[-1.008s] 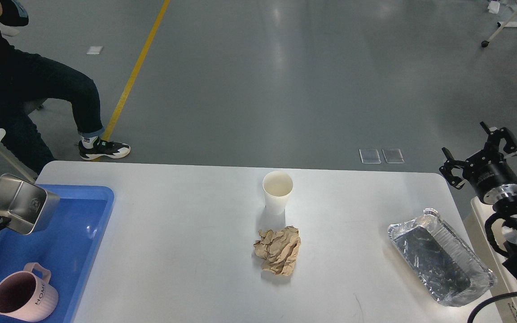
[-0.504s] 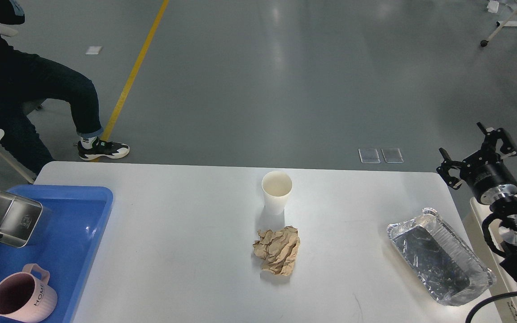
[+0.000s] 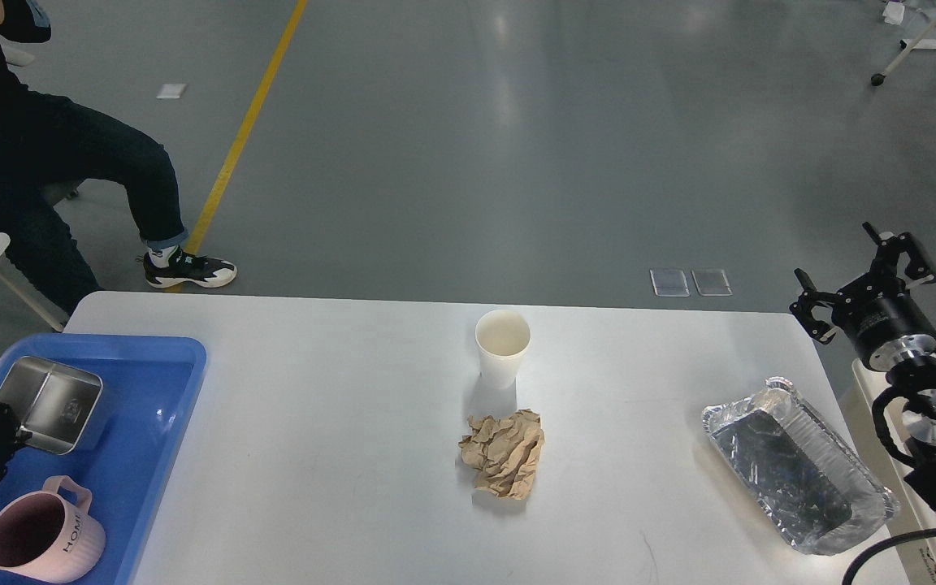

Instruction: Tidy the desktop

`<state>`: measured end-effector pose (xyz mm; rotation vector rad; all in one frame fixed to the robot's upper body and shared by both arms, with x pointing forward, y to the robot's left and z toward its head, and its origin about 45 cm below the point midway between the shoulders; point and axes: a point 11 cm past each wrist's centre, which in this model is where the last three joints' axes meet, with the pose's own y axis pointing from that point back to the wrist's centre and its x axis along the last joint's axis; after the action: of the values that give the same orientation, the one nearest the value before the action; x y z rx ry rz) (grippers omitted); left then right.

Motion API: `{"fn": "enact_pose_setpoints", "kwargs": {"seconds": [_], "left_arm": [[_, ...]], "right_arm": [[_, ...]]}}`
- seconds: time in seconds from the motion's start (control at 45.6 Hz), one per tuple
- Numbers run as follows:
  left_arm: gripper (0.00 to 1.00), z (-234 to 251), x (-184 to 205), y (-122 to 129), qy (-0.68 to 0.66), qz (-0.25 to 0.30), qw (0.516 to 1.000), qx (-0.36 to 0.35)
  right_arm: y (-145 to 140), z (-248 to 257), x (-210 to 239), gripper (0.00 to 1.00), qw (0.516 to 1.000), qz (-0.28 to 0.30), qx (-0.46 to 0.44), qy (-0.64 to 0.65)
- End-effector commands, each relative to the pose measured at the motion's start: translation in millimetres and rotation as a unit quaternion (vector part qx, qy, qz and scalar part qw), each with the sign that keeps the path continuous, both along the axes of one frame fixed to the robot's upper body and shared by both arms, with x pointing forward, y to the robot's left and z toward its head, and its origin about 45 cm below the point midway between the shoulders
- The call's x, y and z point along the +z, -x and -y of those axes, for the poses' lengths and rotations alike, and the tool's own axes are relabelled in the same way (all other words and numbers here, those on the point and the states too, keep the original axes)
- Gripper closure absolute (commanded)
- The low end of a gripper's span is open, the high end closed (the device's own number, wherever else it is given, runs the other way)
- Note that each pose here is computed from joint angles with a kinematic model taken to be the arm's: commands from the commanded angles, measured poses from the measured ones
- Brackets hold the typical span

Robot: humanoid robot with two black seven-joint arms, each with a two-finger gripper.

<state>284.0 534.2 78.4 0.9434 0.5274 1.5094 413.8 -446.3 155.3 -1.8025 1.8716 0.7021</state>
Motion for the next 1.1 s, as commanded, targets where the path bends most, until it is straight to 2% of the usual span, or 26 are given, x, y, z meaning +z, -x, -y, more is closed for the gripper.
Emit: {"fn": "enact_pose_setpoints", "kwargs": {"seconds": [0.0,0.153,0.307,0.57,0.679,0.789,0.833,0.855,0.877,1.074], "left_arm": [[1.00,8,-7,-3,0.001,-0.003,1.000,-0.004],[0.99,12,-11,-5,0.005,0.000,1.000,-0.010],[0.77,13,-8,-8,0.008,0.011,1.000,-0.015],[0.57,13,-1,-12,0.020,0.034,0.999,-0.027],[0.44,12,3,-12,0.033,0.047,0.998,-0.036],[0.32,-4,33,-13,0.079,0.100,0.990,-0.053],[0.22,-5,45,-16,0.110,0.120,0.985,-0.063],[0.06,-6,57,-18,0.140,0.133,0.978,-0.073],[0.03,-6,61,-19,0.150,0.137,0.976,-0.076],[0.02,-12,106,-29,0.199,0.172,0.958,-0.115]], "right_arm": [[0,1,1,0.00,1.000,0.001,-0.001,0.001],[0,1,1,0.00,1.000,0.001,-0.001,0.001],[0,3,2,0.00,1.000,0.001,-0.003,0.002],[0,4,3,0.00,1.000,0.002,-0.003,0.002],[0,4,3,0.00,1.000,0.002,-0.003,0.002],[0,4,3,0.00,1.000,0.002,-0.004,0.002],[0,5,3,0.00,1.000,0.002,-0.004,0.002],[-1,5,4,0.00,1.000,0.004,-0.004,0.002],[-2,5,7,0.00,1.000,0.006,-0.004,0.003],[-4,5,10,0.00,1.000,0.009,-0.003,0.004]]}}
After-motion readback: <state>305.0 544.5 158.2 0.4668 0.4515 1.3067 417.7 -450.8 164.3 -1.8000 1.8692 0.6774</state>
